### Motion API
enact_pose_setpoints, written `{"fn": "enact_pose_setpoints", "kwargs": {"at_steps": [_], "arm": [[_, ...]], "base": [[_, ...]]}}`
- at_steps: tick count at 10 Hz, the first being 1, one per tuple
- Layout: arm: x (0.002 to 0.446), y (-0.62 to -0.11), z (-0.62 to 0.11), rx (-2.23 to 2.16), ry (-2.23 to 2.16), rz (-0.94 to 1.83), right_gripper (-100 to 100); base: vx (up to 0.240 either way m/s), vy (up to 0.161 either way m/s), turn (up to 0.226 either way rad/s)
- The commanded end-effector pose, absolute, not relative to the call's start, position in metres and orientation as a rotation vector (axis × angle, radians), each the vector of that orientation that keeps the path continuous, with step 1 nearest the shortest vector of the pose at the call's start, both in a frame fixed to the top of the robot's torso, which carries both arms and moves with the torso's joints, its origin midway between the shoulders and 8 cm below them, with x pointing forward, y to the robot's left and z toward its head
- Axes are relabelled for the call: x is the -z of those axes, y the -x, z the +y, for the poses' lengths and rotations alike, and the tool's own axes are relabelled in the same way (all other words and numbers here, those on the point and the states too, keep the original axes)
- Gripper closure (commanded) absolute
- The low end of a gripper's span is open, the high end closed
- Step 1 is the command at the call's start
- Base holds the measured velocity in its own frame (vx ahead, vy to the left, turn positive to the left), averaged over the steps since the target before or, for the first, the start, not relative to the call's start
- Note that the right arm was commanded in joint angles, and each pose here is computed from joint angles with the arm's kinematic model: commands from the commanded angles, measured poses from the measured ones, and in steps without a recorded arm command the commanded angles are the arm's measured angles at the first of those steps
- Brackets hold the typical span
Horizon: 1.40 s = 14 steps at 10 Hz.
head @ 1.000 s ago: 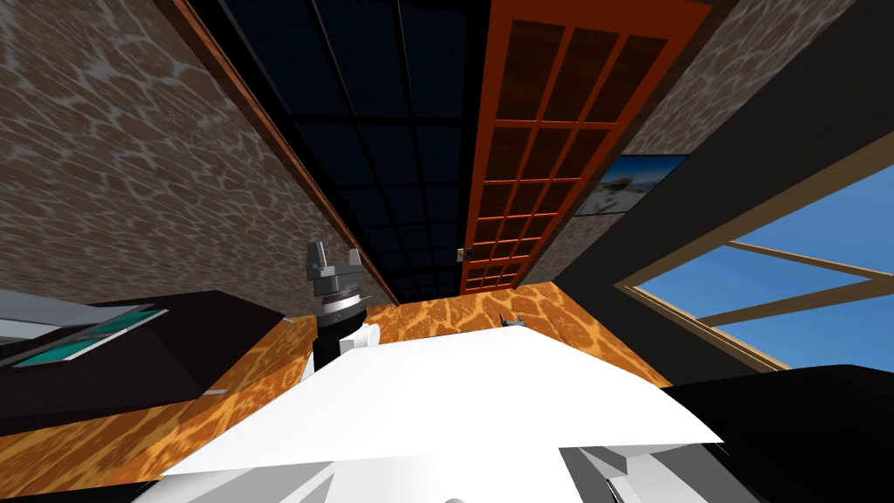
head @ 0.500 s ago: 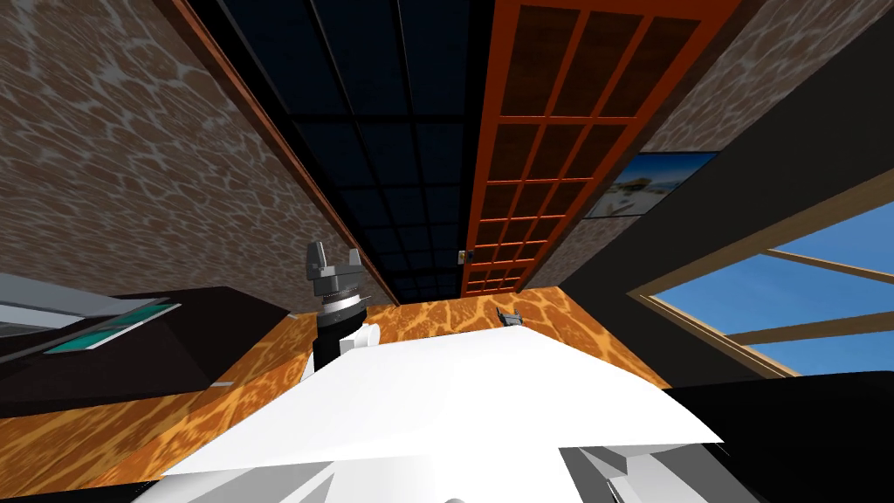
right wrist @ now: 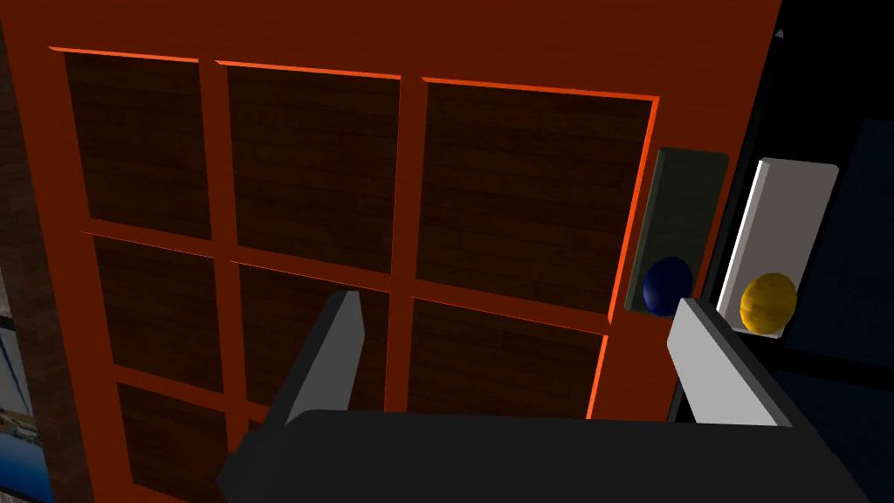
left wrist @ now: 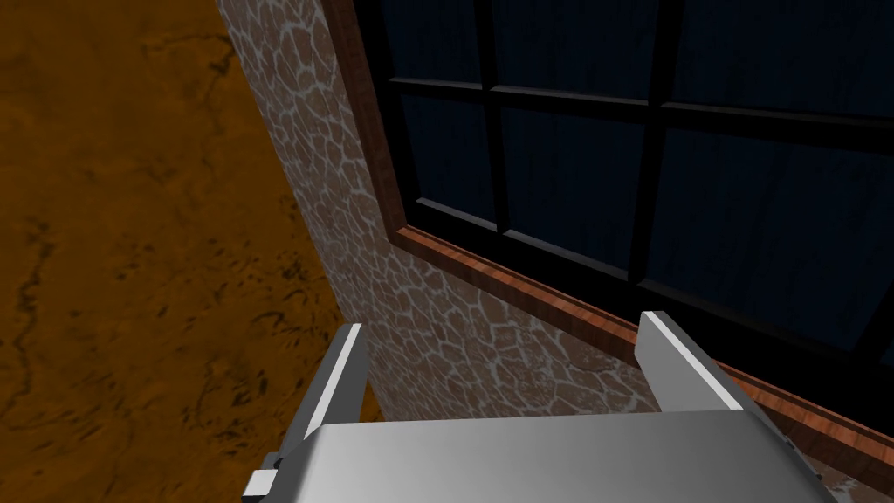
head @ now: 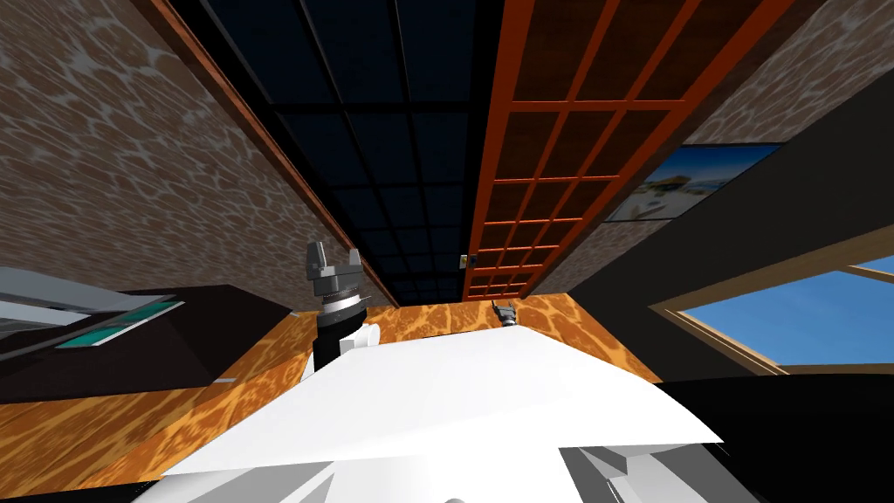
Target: Pull the door open
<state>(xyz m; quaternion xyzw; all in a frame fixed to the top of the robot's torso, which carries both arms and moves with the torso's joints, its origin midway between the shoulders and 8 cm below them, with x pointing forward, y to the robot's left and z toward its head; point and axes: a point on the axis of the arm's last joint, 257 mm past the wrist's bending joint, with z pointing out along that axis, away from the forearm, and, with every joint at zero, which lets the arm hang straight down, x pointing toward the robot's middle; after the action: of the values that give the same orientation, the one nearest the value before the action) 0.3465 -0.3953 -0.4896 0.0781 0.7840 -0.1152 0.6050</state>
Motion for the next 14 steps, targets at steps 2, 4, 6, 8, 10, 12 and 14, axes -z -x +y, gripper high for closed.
{"fn": "enact_pose_setpoints", "kwargs": {"at_steps": [2,4,6,8,10,12,14], "arm": [[0.479,-0.364,-0.388,0.252,-0.177,1.779,-100],[0.476,-0.375,-0.38,0.235,-0.177,1.767,-100],[0.462,-0.397,-0.367,0.21,-0.169,1.729,-100],[0.462,-0.397,-0.367,0.21,-0.169,1.728,-100],[0.451,-0.413,-0.357,0.191,-0.162,1.7,-100],[0.435,-0.434,-0.343,0.165,-0.152,1.66,-100],[0.413,-0.46,-0.324,0.13,-0.136,1.606,-100]], "base": [[0.071,-0.03,0.042],[0.043,-0.015,0.035],[0.12,-0.05,0.085],[0.1,-0.024,0.02],[0.09,-0.023,0.06],[0.157,-0.049,0.087],[0.205,-0.034,0.097]]}}
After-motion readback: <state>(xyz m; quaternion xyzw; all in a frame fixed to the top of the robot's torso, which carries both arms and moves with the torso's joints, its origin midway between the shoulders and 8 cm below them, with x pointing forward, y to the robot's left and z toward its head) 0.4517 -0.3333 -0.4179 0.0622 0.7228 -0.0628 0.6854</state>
